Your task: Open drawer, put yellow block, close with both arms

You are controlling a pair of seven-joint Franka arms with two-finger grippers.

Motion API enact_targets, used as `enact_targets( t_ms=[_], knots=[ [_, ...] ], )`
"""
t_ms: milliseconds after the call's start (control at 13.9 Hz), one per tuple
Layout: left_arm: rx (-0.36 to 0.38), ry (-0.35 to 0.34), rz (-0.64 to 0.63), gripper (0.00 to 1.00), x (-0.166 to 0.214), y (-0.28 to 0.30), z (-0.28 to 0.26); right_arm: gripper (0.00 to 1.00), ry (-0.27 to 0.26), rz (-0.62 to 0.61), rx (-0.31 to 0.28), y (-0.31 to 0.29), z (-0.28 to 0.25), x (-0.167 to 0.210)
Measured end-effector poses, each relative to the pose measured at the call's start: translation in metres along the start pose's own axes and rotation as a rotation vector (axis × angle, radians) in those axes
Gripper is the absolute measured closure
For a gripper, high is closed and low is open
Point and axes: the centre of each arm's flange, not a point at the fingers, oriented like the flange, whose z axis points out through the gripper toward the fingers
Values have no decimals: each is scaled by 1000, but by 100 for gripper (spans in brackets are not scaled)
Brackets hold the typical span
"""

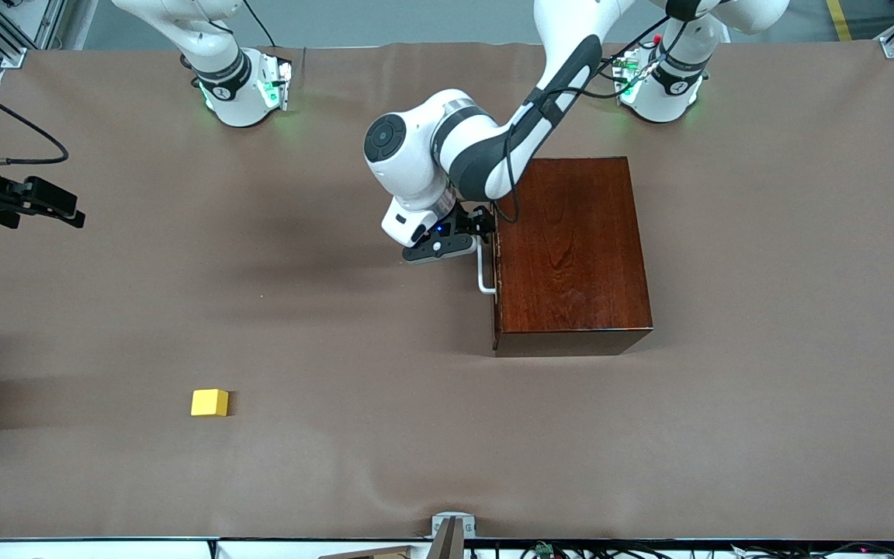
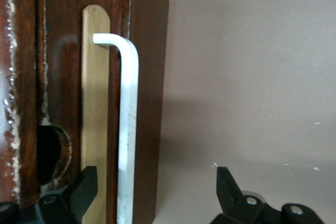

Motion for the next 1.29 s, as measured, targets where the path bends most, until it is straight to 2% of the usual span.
enact_targets(
  t_ms=[359, 1006, 1293],
  knots=[
    [15, 1, -23, 0, -1, 4, 11, 0, -2, 0, 0, 0, 1, 0],
    [-60, 35, -140, 0, 2, 17, 12, 0, -4, 1, 0, 0, 2, 0],
    [-112, 21, -167, 0, 5, 19, 8, 0, -4, 1, 0, 0, 2, 0]
  ],
)
